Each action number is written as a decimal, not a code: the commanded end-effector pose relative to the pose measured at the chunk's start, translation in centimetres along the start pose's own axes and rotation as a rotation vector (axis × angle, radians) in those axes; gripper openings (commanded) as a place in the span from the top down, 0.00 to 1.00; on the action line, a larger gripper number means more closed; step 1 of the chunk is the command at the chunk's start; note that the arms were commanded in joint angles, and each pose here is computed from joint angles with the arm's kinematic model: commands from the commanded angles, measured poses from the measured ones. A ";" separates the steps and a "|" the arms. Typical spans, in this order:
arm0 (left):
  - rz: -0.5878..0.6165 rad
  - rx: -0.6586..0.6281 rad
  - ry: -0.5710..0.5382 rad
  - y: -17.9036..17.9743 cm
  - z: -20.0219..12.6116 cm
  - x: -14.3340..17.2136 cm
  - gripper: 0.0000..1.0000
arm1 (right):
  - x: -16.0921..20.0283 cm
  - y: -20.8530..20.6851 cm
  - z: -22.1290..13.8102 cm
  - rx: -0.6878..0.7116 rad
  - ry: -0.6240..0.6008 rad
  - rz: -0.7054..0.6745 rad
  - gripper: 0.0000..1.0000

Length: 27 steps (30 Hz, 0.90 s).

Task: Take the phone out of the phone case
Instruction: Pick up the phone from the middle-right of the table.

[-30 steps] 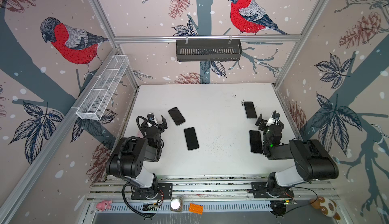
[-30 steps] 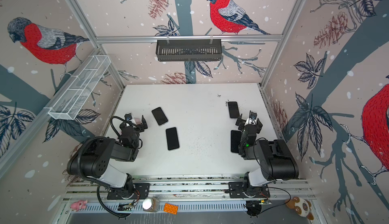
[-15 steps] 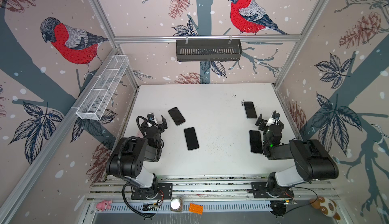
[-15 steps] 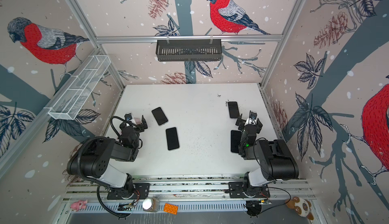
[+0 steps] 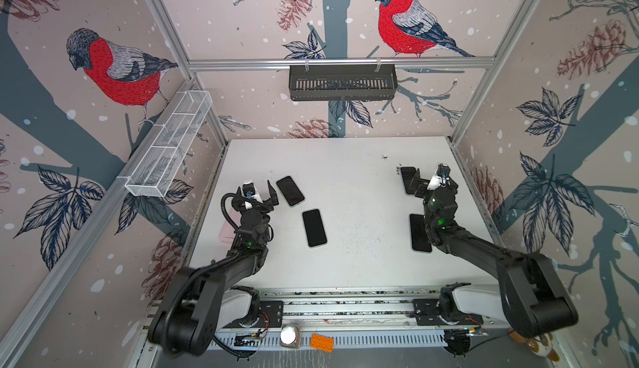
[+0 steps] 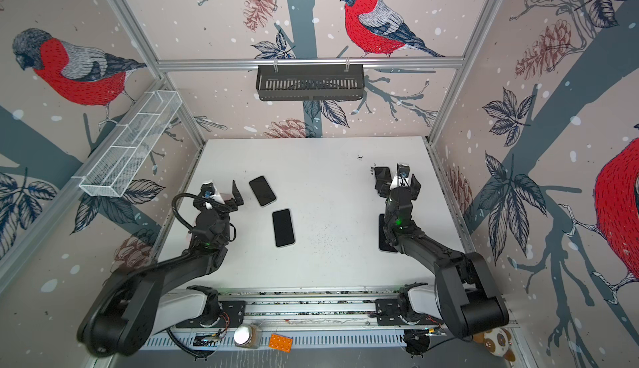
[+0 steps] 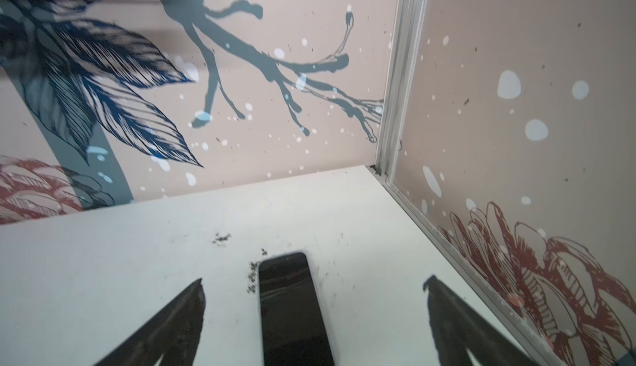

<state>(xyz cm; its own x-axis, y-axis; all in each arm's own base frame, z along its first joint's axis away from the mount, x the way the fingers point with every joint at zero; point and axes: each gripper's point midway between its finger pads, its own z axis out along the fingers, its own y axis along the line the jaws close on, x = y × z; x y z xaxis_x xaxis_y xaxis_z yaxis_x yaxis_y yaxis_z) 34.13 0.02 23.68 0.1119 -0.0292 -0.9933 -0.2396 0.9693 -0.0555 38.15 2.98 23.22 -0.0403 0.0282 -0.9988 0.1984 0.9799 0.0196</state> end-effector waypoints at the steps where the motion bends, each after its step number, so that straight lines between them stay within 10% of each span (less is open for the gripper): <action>1: -0.090 0.027 0.146 -0.5 -1.0 -0.7 0.02 | 1.7 1.1 -2.2 -0.014 0.174 -0.018 0.00; 11: -0.439 0.464 0.483 -7.3 -8.0 -4.5 0.02 | -2.6 1.4 -10.2 -0.177 0.368 0.171 0.00; 27: -0.231 0.681 0.679 -18.9 -15.9 0.2 0.02 | 9.4 -2.8 -8.9 0.021 0.682 0.268 0.00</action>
<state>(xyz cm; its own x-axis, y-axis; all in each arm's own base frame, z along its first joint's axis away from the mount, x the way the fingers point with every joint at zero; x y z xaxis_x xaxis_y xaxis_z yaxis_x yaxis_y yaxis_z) 22.85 -21.78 22.59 -0.5519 -0.1197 -0.8253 0.3837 0.8422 -0.3788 28.10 2.30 14.84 -0.5942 0.3394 -0.7292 0.2822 0.9370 0.2061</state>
